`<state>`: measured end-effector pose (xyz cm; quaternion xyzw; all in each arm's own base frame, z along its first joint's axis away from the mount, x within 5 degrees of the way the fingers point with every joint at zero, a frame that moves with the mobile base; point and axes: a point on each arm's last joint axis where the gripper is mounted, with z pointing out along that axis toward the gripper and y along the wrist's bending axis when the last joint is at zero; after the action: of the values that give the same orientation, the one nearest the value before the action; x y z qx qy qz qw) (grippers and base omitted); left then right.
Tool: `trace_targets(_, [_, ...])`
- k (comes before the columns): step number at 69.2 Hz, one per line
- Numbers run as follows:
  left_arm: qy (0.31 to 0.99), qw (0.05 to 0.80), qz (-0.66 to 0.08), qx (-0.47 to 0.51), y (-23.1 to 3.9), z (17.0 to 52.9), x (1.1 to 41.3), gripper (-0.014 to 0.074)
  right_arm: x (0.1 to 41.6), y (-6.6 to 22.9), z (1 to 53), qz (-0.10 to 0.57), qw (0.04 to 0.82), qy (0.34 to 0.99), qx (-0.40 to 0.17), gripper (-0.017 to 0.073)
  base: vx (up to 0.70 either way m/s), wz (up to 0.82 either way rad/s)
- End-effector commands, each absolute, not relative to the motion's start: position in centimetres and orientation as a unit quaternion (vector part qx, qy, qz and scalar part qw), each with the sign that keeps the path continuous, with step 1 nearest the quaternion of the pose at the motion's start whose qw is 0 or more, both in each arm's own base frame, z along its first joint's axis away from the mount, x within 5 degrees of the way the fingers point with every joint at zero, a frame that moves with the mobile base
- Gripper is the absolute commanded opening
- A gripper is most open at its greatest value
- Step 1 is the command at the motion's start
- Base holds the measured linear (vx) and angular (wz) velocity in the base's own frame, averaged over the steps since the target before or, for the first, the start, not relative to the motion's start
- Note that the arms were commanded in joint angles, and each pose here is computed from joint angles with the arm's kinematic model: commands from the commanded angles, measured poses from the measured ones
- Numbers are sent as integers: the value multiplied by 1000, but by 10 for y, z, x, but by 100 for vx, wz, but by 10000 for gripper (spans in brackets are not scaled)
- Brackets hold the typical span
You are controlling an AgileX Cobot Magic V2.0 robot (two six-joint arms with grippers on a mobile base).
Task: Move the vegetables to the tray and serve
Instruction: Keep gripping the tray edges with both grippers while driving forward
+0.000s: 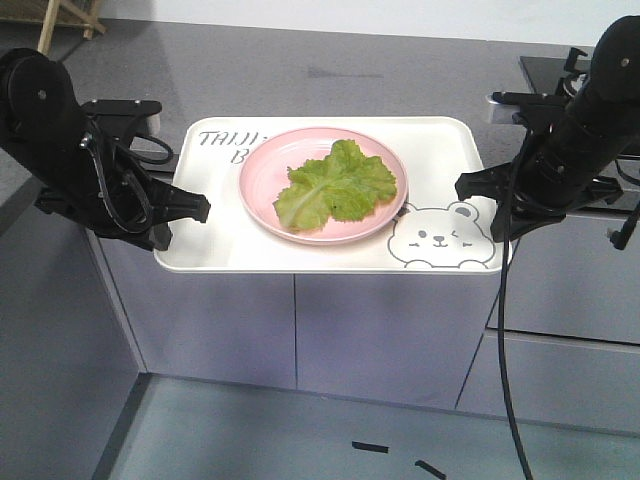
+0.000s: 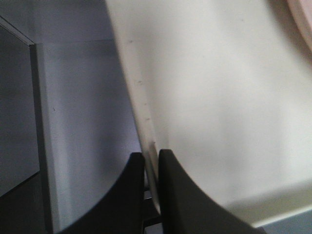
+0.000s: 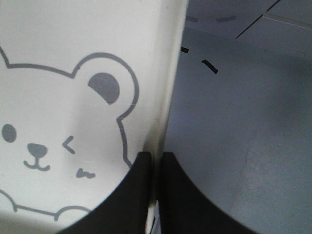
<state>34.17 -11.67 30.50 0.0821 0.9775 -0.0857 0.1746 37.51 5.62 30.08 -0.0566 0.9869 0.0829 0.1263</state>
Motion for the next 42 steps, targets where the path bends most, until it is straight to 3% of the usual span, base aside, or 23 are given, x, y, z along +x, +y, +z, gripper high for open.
trace_targets(1, [953, 243, -154, 93, -133, 342, 333, -7, 368, 71, 337, 139, 196, 968, -73, -4, 4, -13])
trace_targets(42, [953, 243, -154, 93, -133, 342, 333, -7, 368, 71, 337, 139, 196, 968, -73, -4, 2, -2])
